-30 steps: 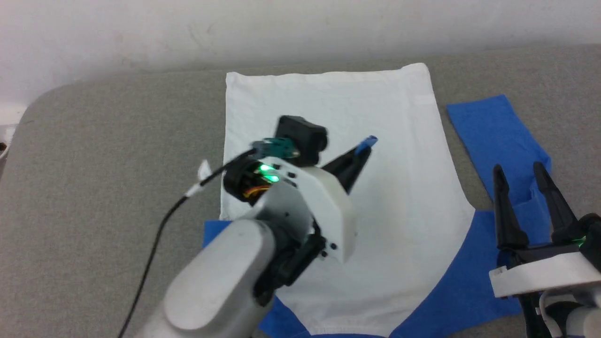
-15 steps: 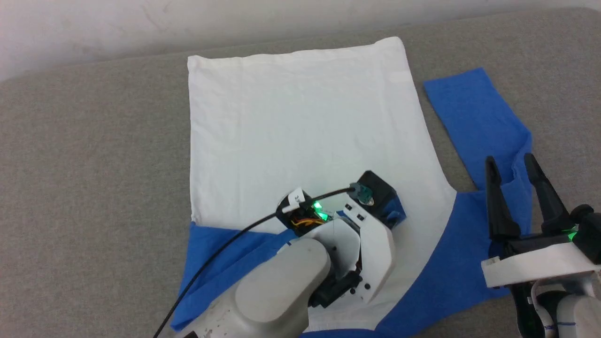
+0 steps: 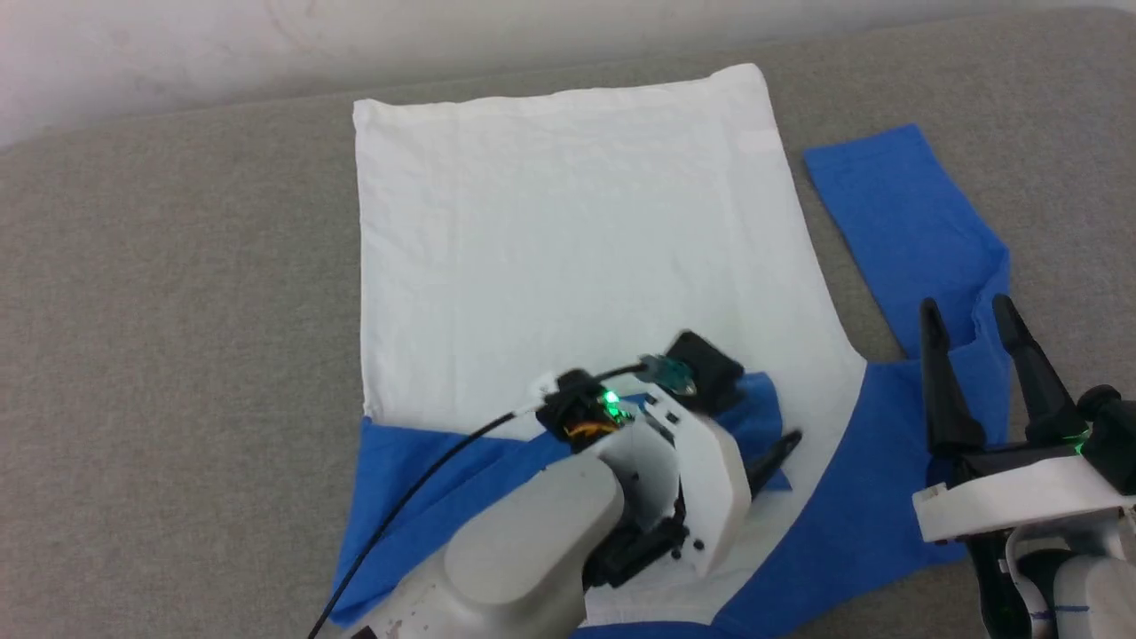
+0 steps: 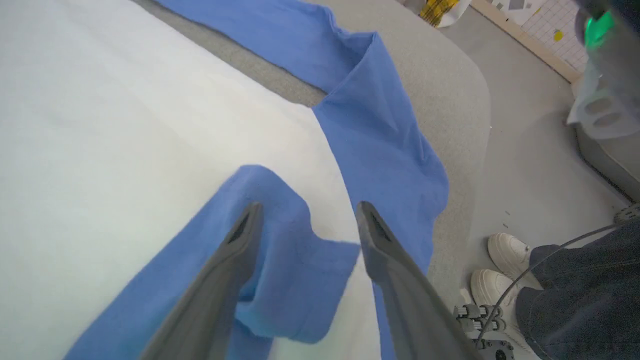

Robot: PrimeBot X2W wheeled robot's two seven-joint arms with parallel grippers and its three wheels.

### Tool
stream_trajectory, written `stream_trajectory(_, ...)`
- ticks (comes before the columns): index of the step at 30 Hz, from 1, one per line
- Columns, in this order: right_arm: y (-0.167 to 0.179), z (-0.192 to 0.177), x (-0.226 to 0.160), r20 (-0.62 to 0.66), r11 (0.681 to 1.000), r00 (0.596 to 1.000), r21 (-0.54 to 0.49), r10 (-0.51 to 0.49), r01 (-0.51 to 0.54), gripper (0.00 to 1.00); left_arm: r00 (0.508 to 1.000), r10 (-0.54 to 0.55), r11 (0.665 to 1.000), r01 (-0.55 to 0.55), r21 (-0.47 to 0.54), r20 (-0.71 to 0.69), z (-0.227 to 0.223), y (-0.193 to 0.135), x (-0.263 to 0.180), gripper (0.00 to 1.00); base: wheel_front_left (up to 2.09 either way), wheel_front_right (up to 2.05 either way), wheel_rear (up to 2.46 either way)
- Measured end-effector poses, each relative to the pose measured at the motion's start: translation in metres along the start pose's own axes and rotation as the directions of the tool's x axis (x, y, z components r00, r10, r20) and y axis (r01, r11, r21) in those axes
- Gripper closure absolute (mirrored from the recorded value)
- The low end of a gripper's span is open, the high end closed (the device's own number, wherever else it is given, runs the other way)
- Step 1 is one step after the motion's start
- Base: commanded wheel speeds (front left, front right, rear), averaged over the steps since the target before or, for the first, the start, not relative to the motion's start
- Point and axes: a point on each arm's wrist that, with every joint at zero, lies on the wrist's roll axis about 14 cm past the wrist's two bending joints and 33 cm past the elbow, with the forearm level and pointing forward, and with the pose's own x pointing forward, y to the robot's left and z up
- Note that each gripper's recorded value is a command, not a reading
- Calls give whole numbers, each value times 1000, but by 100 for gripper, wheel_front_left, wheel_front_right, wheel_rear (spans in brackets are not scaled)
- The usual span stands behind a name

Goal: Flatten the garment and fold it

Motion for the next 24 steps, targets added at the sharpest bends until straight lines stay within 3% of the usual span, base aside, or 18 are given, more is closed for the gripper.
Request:
stream_trajectory(5, -5, 0, 0, -17, 1000, 1000, -24, -11, 11, 0, 953, 88, 995, -74, -59, 291, 62, 22, -22, 0, 0, 0, 0)
stream_trajectory(9, -16, -1, 3, -50, 998, 998, -53, -45, 42, 0, 844, 278, 961, -244, -133, 458, 85, 79, -66, 0, 0, 0, 0)
stream_trajectory(12, -29, -4, 10, -95, 994, 992, -73, -83, 77, 0, 751, 437, 899, -390, -200, 495, 70, 126, -105, 0, 0, 0, 0)
stream_trajectory(17, -59, -12, 35, -176, 986, 973, -102, -149, 133, 0, 588, 639, 759, -589, -278, 496, 42, 187, -165, 0, 0, 0, 0)
stream_trajectory(24, -88, -32, 84, -307, 979, 930, -71, -202, 189, 0, 424, 758, 612, -725, -316, 495, 27, 229, -221, 0, 0, 0, 0)
